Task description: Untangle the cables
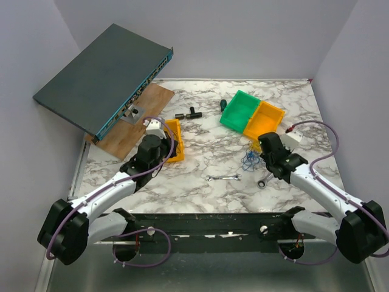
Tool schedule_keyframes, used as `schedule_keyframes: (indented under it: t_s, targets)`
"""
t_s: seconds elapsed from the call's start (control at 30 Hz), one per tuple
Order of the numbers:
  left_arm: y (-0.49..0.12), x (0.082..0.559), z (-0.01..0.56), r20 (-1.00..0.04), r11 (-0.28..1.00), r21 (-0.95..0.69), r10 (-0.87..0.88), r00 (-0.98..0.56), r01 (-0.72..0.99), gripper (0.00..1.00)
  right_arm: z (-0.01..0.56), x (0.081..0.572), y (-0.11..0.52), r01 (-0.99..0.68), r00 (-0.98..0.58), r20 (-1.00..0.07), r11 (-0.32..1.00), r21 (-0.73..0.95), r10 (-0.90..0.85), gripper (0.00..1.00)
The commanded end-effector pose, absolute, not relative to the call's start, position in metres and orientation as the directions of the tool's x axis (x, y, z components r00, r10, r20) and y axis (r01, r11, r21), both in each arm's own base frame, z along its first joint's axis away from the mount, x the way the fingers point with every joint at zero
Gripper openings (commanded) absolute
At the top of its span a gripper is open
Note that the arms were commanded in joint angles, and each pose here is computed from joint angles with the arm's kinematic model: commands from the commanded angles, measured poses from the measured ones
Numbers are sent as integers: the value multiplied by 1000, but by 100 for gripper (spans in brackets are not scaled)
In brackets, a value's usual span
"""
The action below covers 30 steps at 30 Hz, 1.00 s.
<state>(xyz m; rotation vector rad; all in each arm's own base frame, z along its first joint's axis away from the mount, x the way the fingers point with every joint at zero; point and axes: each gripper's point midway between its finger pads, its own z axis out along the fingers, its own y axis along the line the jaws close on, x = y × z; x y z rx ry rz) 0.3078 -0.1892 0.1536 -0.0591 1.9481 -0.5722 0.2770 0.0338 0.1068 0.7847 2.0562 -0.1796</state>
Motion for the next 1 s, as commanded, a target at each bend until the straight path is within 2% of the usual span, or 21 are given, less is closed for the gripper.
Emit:
schedule_keyframes:
  t_s: [0.0,0.03,0.1,0.13,0.2,0.4,0.63,0.87,0.97]
  targets:
    - [-202,310,173,-871,855,-425,-296,-393,297,0,109,287,81,318,-542,-757,923,218,366,48]
    - [-207,308,173,-870,844,-427,-286,-401,324,0,109,286,88,277,-556,-751,931,236,356,54]
    - [-218,304,176,-874,818,-427,-264,-408,385,0,111,287,97,238,-563,-746,934,267,357,75]
    - [-223,301,178,-876,804,-427,-255,-408,414,0,112,288,99,223,-562,-749,936,272,351,80]
    - [-233,295,179,-879,773,-429,-237,-414,467,0,112,290,99,223,-561,-751,938,267,347,83]
    - [-245,287,182,-882,727,-433,-220,-417,533,10,106,298,99,230,-597,-743,952,203,303,82]
    - [-251,284,183,-885,706,-429,-204,-419,563,12,99,310,81,331,-585,-760,939,94,282,67]
    - [-261,279,183,-884,671,-434,-187,-429,601,13,104,319,62,377,-558,-802,926,-18,212,65]
    - [-264,277,184,-885,659,-433,-181,-429,615,14,105,321,60,379,-562,-804,925,-41,195,55]
